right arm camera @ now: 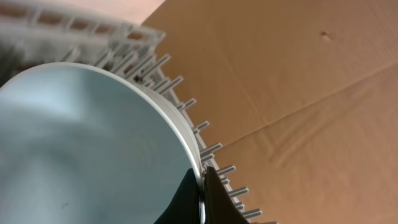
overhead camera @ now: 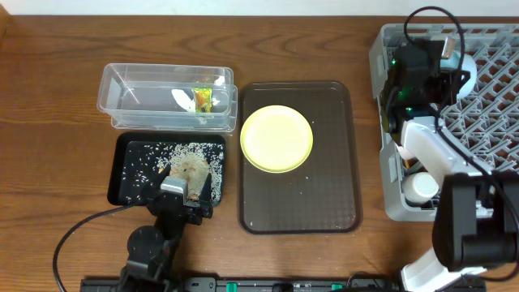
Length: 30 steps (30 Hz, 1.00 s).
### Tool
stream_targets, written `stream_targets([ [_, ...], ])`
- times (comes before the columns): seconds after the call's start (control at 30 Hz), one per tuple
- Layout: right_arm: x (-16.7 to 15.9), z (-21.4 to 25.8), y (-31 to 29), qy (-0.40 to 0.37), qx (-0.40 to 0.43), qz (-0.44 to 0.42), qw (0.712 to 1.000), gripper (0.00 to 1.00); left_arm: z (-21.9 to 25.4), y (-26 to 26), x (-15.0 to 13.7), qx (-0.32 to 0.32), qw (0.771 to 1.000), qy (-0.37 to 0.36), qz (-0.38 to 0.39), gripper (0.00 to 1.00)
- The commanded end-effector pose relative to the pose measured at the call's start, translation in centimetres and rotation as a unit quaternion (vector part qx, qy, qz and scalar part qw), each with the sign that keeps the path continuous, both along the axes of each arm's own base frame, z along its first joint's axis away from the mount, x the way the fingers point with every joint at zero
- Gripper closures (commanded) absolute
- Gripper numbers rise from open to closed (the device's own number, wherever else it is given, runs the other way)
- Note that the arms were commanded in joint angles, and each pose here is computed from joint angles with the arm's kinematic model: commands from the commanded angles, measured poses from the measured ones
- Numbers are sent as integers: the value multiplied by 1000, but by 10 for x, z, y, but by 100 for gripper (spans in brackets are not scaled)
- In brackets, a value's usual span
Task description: Sort waste into correct bins and load items into the dishwasher rack
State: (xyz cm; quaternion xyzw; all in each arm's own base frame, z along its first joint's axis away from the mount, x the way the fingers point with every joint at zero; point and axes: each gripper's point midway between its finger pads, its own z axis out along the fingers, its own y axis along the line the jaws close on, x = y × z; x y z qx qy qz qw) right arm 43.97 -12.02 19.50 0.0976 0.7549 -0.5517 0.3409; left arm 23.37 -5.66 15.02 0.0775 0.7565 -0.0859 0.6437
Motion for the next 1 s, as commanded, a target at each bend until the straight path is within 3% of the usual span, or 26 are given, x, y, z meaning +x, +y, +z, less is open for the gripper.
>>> stream_targets([
  [0.0, 5, -8, 13, 38, -17, 16, 999, 99, -14, 4, 1, 13, 1000, 12, 8, 9],
  [0.33, 10, -44, 81, 97, 3, 103, 990, 99, -14, 4, 1, 13, 1000, 12, 8, 9],
  [0.37, 8, -44, 83, 100, -1, 101, 990, 96, -14, 4, 1, 13, 1000, 12, 8, 9],
  [0.47, 1, -35, 86, 82, -16, 79, 993, 65, -14, 4, 1, 13, 1000, 12, 8, 9],
  [0.57, 0, -27, 97, 72, -15, 92, 993, 50, -14, 4, 1, 13, 1000, 12, 8, 9],
  [0.83, 4, 6, 150, 29, 36, 199, 979, 41, -14, 4, 1, 13, 1000, 12, 8, 9],
  [0.97, -5, 5, 196, 20, 141, 294, 945, 38, -14, 4, 1, 13, 1000, 12, 8, 9],
])
